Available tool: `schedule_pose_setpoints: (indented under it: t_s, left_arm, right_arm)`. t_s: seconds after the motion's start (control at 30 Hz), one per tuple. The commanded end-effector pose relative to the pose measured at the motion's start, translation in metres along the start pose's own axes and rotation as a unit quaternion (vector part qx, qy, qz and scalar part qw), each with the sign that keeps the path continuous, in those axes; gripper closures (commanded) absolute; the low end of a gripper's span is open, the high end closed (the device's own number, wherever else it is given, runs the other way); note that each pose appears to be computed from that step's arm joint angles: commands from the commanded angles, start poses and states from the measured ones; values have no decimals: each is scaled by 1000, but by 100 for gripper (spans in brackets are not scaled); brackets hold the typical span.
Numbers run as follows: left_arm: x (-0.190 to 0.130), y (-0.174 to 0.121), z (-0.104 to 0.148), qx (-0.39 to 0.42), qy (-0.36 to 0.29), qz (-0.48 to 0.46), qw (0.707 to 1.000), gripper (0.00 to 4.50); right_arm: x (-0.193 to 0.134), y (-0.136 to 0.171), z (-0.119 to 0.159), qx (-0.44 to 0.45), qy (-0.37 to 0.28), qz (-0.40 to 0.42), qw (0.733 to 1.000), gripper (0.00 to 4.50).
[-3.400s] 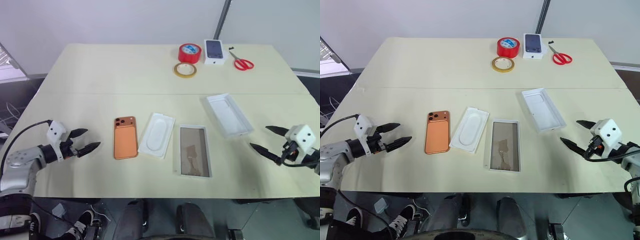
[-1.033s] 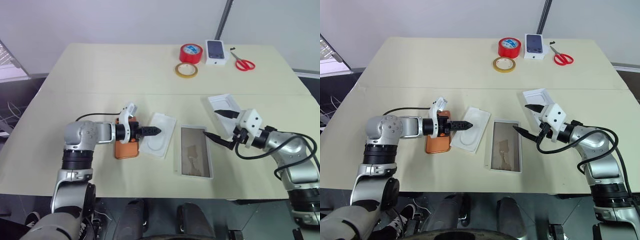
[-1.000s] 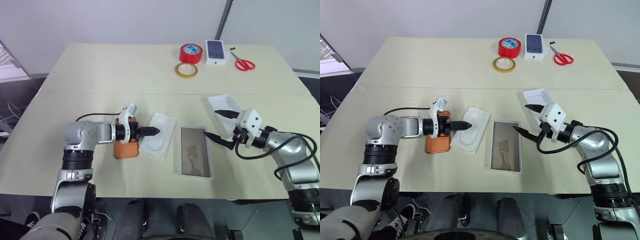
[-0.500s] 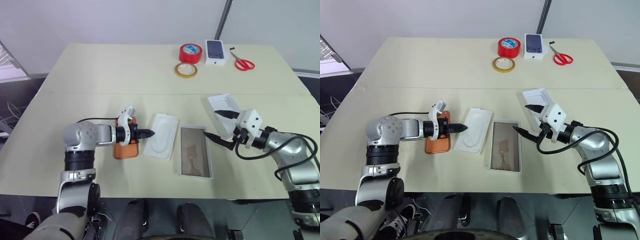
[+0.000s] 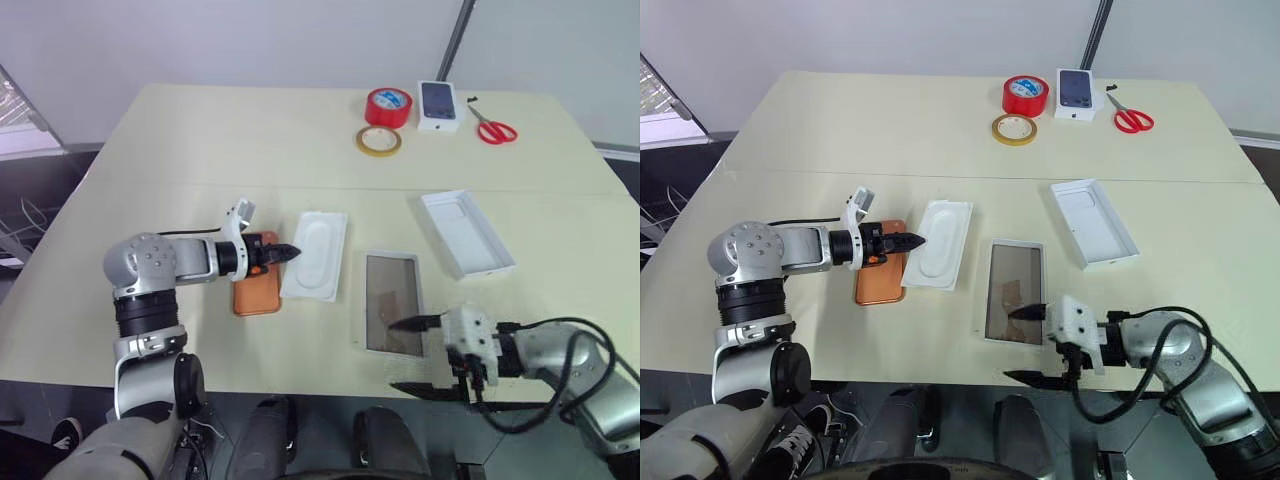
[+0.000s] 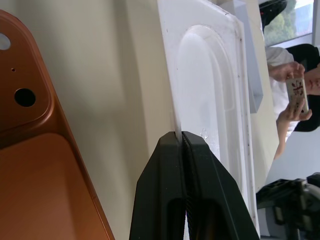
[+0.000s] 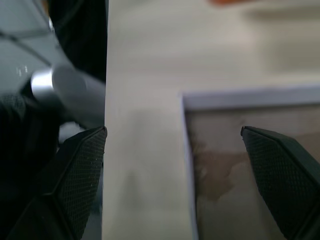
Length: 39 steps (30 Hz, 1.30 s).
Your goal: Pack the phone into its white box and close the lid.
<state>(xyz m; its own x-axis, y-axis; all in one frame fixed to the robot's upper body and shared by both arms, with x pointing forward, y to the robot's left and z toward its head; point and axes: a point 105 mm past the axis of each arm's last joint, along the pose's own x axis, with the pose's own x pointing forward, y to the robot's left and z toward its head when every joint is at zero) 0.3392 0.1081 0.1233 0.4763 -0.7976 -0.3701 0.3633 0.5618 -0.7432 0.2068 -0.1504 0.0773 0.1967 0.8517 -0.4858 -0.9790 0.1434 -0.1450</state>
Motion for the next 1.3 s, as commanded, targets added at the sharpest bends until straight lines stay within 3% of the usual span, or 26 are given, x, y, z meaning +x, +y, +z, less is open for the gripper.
schedule_pose_setpoints:
  t_s: [0.03, 0.27, 0.5, 0.63, 0.73, 0.97, 1.3]
  left_arm:
    - [-4, -10, 12, 21, -26, -12, 999, 450]
    - [0, -19, 20, 31, -44, -22, 998, 450]
    - [6, -37, 35, 24, -76, -46, 996, 450]
    - [17, -45, 36, 18, -83, -57, 995, 450]
    - [28, -46, 30, 17, -76, -57, 995, 450]
    - [41, -41, 23, 32, -73, -34, 996, 450]
    - [67, -43, 17, 39, -70, -21, 997, 450]
  right_arm:
    - [1, -13, -3, -44, 12, -18, 999, 88]
    - [2, -40, -1, -91, 13, -53, 994, 446]
    - [14, -83, 24, -146, -17, -107, 983, 446]
    - [23, -93, 31, -150, -31, -87, 984, 446]
    - [23, -92, 32, -148, -39, -70, 986, 353]
    - [10, -96, 31, -154, -32, -86, 984, 4]
    - [-63, -120, 15, -129, 3, -242, 962, 4]
